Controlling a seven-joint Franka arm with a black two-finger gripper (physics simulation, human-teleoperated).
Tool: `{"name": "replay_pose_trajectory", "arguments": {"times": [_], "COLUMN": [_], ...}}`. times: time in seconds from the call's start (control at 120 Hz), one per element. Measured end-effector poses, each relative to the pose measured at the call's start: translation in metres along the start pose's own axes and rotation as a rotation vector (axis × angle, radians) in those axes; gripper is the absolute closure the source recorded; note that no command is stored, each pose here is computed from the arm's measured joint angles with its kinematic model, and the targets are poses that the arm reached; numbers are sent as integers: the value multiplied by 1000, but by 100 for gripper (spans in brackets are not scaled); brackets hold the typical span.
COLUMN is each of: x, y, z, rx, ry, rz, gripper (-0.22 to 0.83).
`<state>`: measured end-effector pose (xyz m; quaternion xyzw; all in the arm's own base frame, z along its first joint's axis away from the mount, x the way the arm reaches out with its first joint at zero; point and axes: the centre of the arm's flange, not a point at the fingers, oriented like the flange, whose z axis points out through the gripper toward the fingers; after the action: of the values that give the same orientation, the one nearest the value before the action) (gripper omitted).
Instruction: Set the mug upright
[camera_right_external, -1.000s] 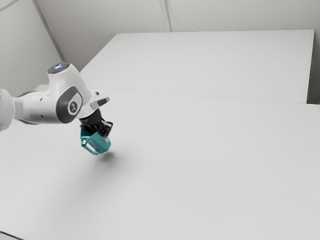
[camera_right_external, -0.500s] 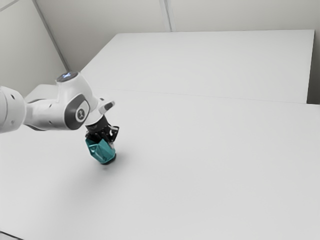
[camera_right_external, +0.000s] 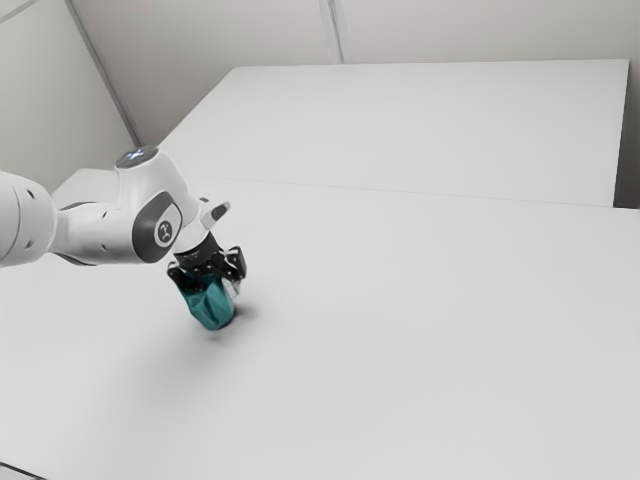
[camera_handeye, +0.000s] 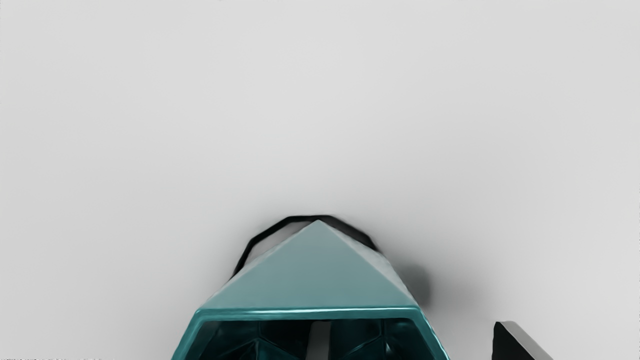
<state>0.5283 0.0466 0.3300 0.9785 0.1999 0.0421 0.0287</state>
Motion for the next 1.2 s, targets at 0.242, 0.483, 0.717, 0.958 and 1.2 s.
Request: {"name": "replay_pose_trajectory", "arguments": {"times": [0.242, 0.483, 0.717, 0.958, 1.2], "x": [0, -1, -2, 13, 31], "y": [1, 1, 6, 25, 48], "z": [-18, -48, -86, -137, -203], "rx": [-5, -6, -6, 16, 50], "ry": [28, 58, 79, 96, 103], "rz": [-14, -18, -13, 62, 157], "gripper": [10, 3, 1, 0, 0]}}
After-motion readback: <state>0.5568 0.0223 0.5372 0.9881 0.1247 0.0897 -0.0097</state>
